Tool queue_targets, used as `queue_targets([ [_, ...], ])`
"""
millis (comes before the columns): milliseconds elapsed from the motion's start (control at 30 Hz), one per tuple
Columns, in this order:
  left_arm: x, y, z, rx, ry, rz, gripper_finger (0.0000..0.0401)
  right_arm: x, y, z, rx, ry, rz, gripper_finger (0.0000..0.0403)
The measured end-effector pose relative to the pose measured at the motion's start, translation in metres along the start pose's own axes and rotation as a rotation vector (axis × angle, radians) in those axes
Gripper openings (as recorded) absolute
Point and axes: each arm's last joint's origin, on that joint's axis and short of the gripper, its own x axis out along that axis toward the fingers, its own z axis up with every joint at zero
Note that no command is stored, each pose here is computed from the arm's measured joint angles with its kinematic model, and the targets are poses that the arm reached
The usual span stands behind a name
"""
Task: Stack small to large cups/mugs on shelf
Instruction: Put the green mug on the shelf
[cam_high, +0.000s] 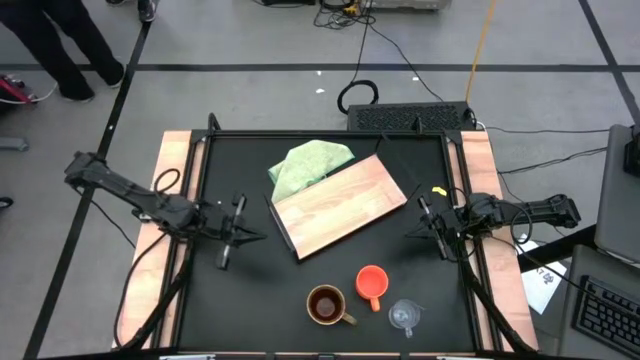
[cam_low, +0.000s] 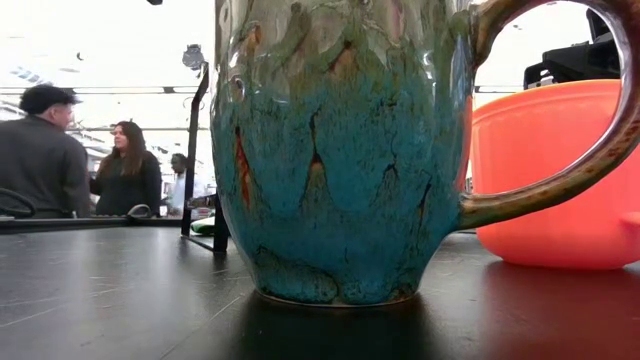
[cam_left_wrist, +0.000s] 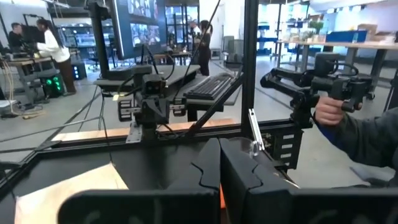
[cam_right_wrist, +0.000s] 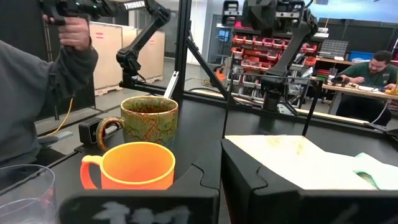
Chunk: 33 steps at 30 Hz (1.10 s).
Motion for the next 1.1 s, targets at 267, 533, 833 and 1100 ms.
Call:
queue_targets([
  [267,0.029,-0.006,0.009,0.003,0.030,-0.001,0.0001,0.000,0.000,0.000,0.002,-0.002,0.000,0.0000],
  [533,0.058,-0.016,0.009,-0.021,0.046,-0.102,0.0000,0.000,0.000,0.000,0.002,-0.003,0.000,0.0000],
  [833,0.083,-0.023,0.001,-0.048,0.097,-0.146,0.0000,0.000,0.000,0.000,0.002,-0.005,0.000,0.0000],
  [1100,0.107,-0.029,0.000,-0.082,0.127,-0.182,0.0000,0.000,0.000,0.001,-0.001,-0.007,-0.001,0.0000],
])
